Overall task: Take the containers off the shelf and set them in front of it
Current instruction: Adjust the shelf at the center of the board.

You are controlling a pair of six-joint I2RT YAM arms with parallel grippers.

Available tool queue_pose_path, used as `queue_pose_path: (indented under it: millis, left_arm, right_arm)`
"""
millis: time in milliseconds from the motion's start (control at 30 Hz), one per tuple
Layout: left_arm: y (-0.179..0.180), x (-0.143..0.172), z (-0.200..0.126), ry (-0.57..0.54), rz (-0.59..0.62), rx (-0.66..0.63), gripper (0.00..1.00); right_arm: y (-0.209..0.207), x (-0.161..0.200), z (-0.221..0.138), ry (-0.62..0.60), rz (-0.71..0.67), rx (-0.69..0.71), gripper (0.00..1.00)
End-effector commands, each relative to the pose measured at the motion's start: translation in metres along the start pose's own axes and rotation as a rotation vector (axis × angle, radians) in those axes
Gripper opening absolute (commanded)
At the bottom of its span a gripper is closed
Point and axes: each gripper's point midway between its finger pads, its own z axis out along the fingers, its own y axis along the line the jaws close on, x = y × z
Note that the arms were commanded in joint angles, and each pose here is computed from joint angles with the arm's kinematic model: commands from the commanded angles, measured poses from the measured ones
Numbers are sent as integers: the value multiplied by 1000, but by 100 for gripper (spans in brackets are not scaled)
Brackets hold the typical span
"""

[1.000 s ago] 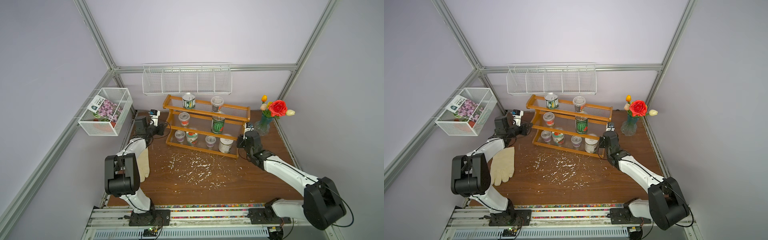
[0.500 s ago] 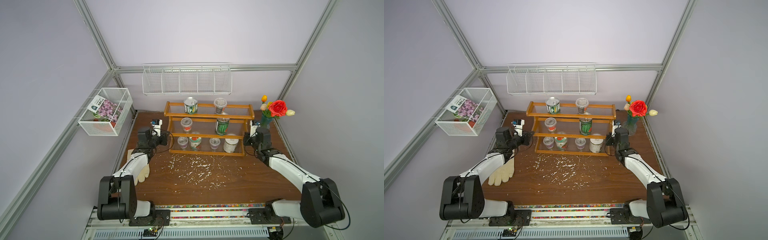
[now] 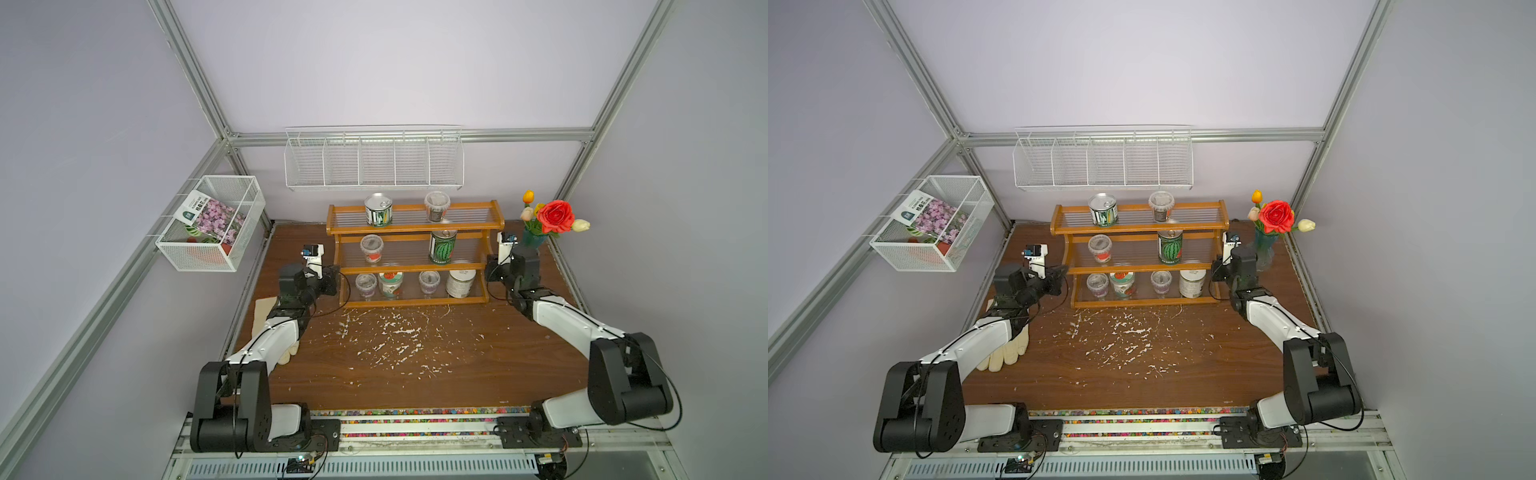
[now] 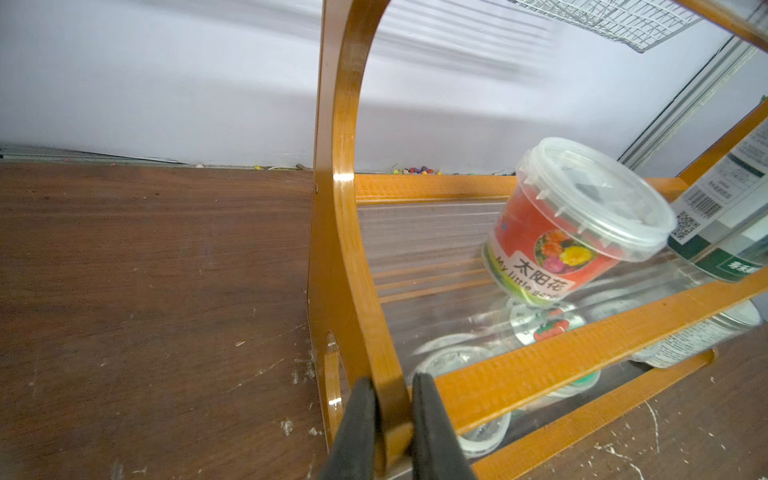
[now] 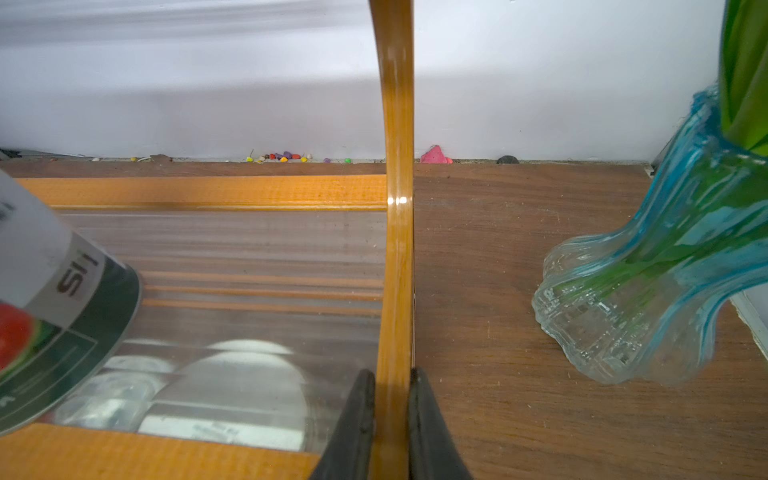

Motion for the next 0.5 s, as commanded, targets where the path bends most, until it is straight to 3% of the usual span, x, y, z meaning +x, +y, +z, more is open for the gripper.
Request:
queue_pose_path:
  millis: [0,233,467]
  left_arm:
    - [6,1,6,19,32,0,7]
    - [11,-14,1,-28,26,-20,35]
    - [18,-36,-17,-81,21,-54,57]
  right_arm:
    - [26,-6,5,-37,-48,-93,9]
    - [12,-18,-11,-67,-1,-5,25]
    - [12,-31,-36,-70,-10,-6,52]
